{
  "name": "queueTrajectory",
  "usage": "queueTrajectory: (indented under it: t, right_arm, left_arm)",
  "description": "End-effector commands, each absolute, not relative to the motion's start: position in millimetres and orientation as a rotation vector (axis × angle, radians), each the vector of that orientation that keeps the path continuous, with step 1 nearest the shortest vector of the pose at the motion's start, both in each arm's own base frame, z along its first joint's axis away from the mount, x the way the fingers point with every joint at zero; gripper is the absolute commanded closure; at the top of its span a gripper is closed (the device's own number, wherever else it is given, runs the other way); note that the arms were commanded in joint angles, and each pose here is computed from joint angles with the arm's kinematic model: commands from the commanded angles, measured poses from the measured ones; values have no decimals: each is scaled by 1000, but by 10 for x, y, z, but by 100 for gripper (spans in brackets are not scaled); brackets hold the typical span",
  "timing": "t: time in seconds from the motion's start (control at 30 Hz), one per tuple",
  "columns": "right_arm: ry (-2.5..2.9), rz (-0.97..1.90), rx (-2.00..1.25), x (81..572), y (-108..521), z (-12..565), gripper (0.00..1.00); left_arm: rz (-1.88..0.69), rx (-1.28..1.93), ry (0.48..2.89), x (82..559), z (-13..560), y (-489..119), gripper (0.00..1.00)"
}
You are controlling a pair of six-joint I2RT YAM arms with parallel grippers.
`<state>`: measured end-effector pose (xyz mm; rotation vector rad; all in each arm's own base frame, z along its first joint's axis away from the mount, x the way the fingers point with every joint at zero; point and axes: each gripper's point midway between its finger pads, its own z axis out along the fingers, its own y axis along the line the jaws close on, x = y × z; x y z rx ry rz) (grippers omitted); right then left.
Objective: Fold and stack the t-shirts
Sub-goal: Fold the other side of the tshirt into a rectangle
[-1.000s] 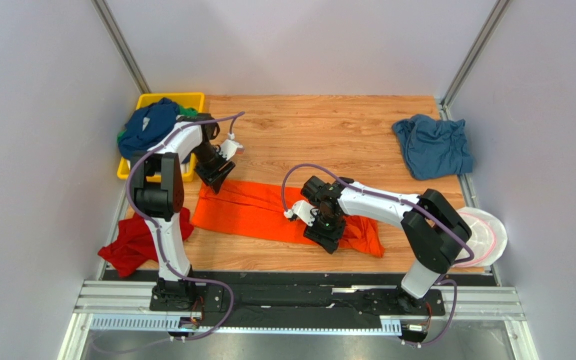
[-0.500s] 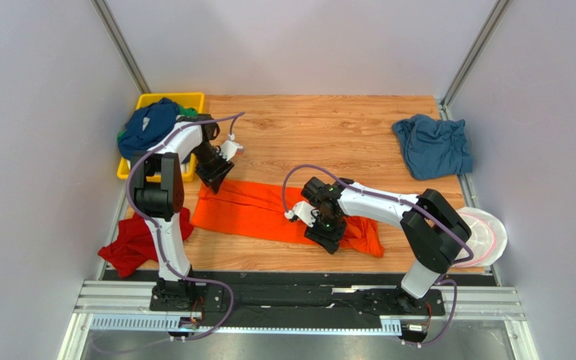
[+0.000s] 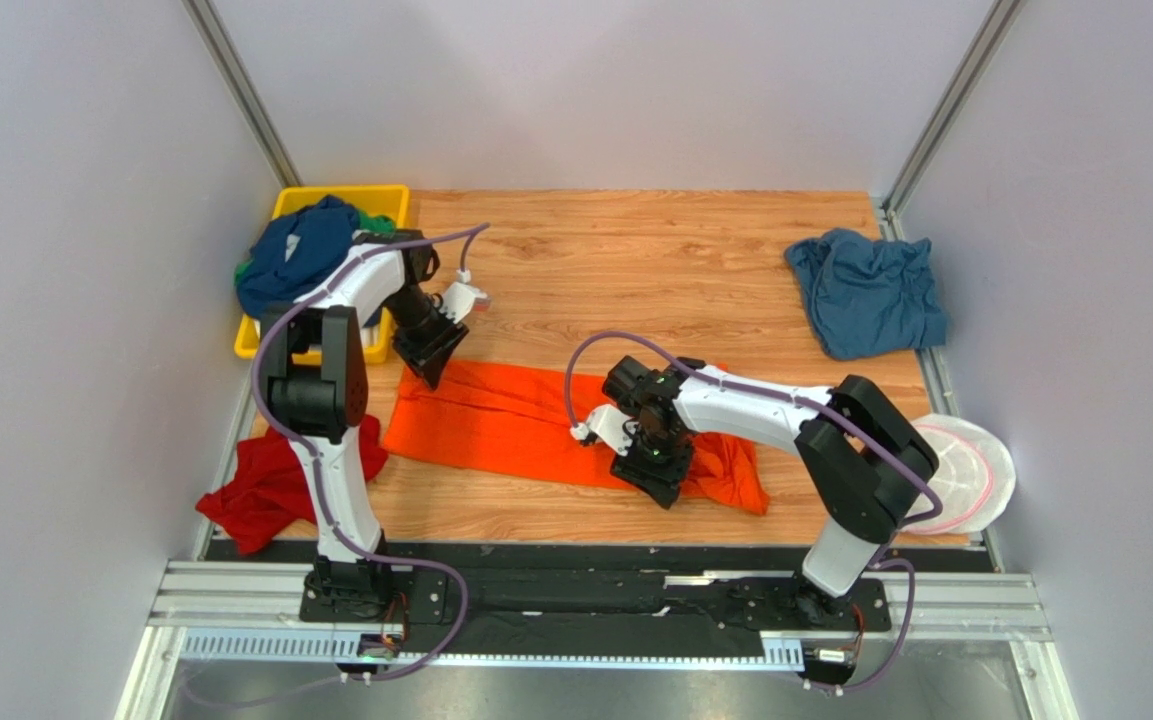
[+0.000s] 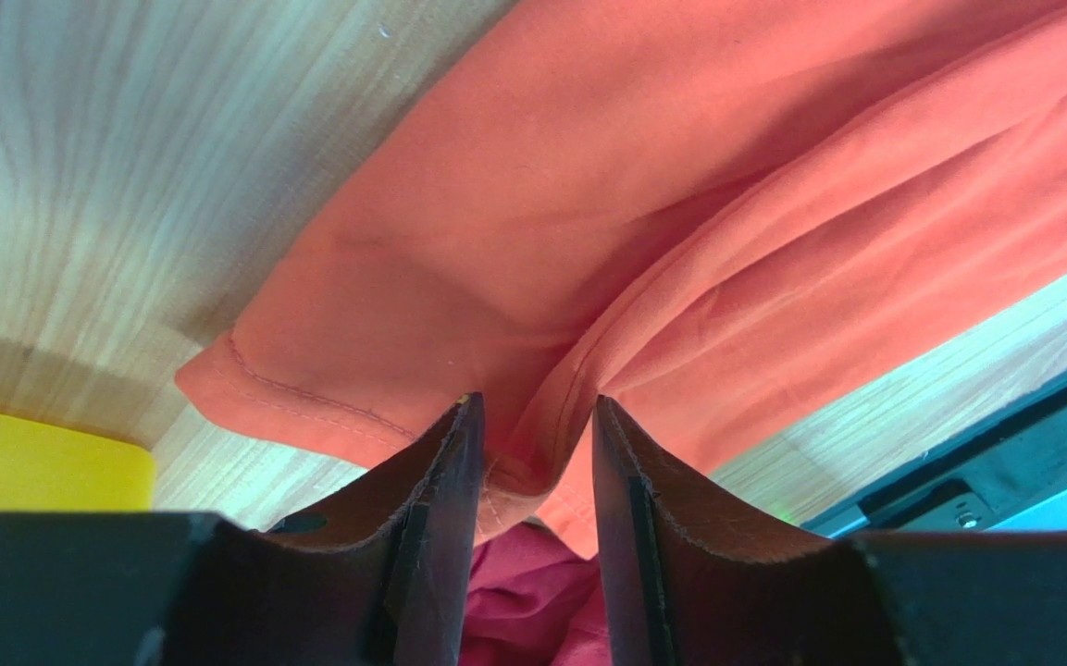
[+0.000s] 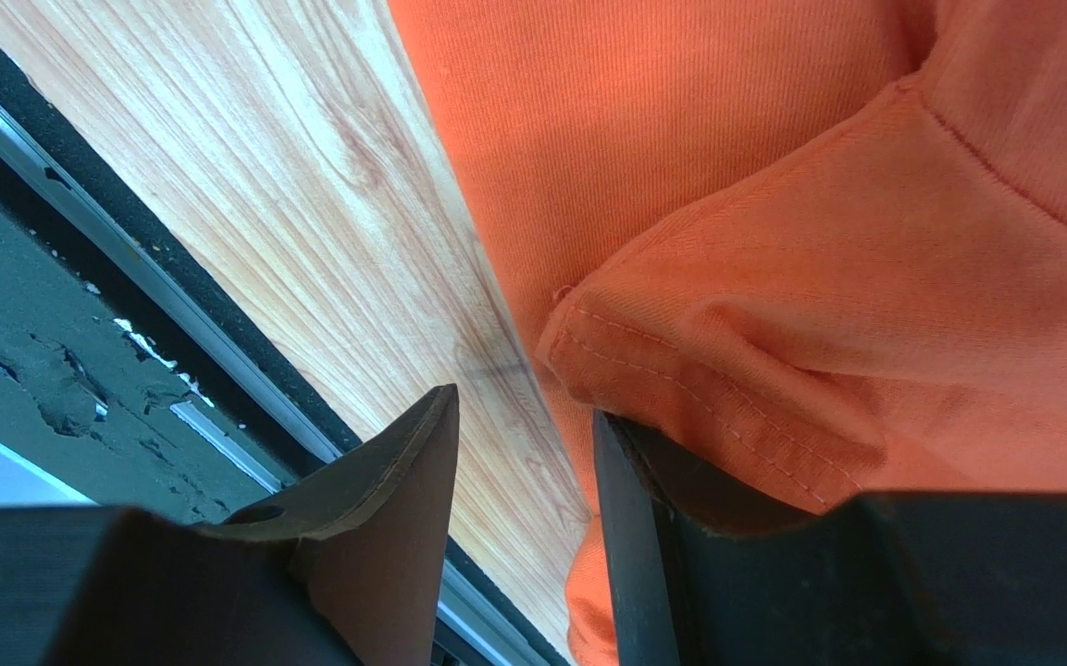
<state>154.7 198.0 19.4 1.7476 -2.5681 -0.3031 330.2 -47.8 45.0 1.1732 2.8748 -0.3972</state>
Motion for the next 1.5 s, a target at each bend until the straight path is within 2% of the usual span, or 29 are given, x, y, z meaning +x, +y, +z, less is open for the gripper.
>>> queueTrajectory:
  t: [0.0,0.8,1.03,1.2,1.33,1.43,1.47]
  right_arm:
    - [-2586,-301,1753,1581,2020,168,56]
    - [-2587,-237,1753,1584,1922,153,57]
    - [-2622,-174,1806,1656,1860,261,56]
    - [-2662,-136,1849,1755,1861,426,47]
    - [-2704,-151,1883,1818,1918,544,37]
    - [-2718,-161,1888,1845,1954,568,30]
    - [-2725,-164,1887,1853,1964,576,22]
  left_arm:
    - [-420,1211,2805,3232,685,-547,57]
    - [-369,1286,2920,2555,349,-326,59]
    - [-334,1299,2893,2540,429,-299,59]
    - [-469,1261,2770,2604,793,-527,56]
    - [-563,1233,2640,2682,1056,-727,43]
    - [-654,1207,2575,2783,1187,-903,36]
    - [-664,1209,2557,2841,1236,-949,36]
